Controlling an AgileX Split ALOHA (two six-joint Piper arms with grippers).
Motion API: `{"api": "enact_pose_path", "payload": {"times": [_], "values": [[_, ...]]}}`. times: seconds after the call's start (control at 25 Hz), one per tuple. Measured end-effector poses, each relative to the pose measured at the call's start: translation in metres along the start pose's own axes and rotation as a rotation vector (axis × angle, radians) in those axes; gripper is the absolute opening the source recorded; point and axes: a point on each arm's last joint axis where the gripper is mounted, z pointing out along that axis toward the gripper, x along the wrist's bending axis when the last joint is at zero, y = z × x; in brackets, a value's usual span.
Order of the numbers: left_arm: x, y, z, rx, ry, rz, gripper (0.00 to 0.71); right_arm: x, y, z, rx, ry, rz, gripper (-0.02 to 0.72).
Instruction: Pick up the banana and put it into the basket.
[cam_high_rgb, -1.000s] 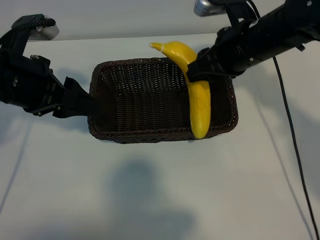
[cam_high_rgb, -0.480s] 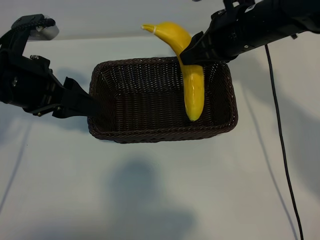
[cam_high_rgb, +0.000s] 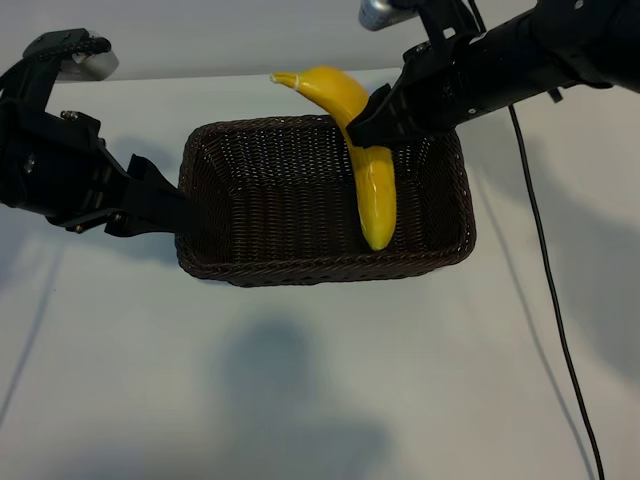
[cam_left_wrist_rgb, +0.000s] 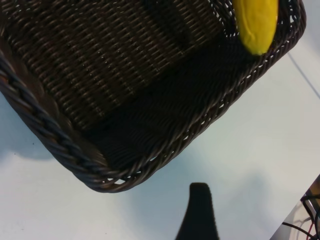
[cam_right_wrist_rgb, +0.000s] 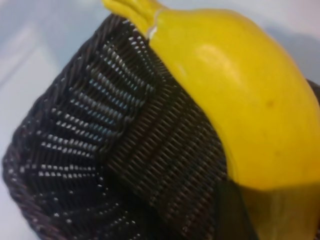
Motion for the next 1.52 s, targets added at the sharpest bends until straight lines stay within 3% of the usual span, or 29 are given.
{"api": "enact_pose_path", "payload": {"times": [0.32,0.52,0.6,0.8,1.16,1.52], "values": [[0.0,0.0,0.0,-0.001,0.002,0.001,0.61,-0.003,-0.003,0.007,0.015,0.0,0.016,0.43],[0.0,0.0,0.0,-0.001,0.002,0.001,0.61,-0.001,-0.004,0.007,0.028,0.017,0.048,0.665],[0.0,0.0,0.0,-0.002,0.002,0.001,0.61,-0.001,-0.005,0.007,0.035,0.02,0.07,0.707],[0.0,0.0,0.0,-0.005,0.004,0.001,0.61,0.003,-0.005,-0.001,0.083,0.025,0.079,0.707],[0.001,0.001,0.0,-0.016,0.013,0.001,0.61,0.002,-0.002,-0.045,0.179,-0.082,0.058,0.695],[0.002,0.002,0.0,-0.023,0.019,0.003,0.61,0.009,-0.007,-0.059,0.25,-0.05,0.065,0.676]]}}
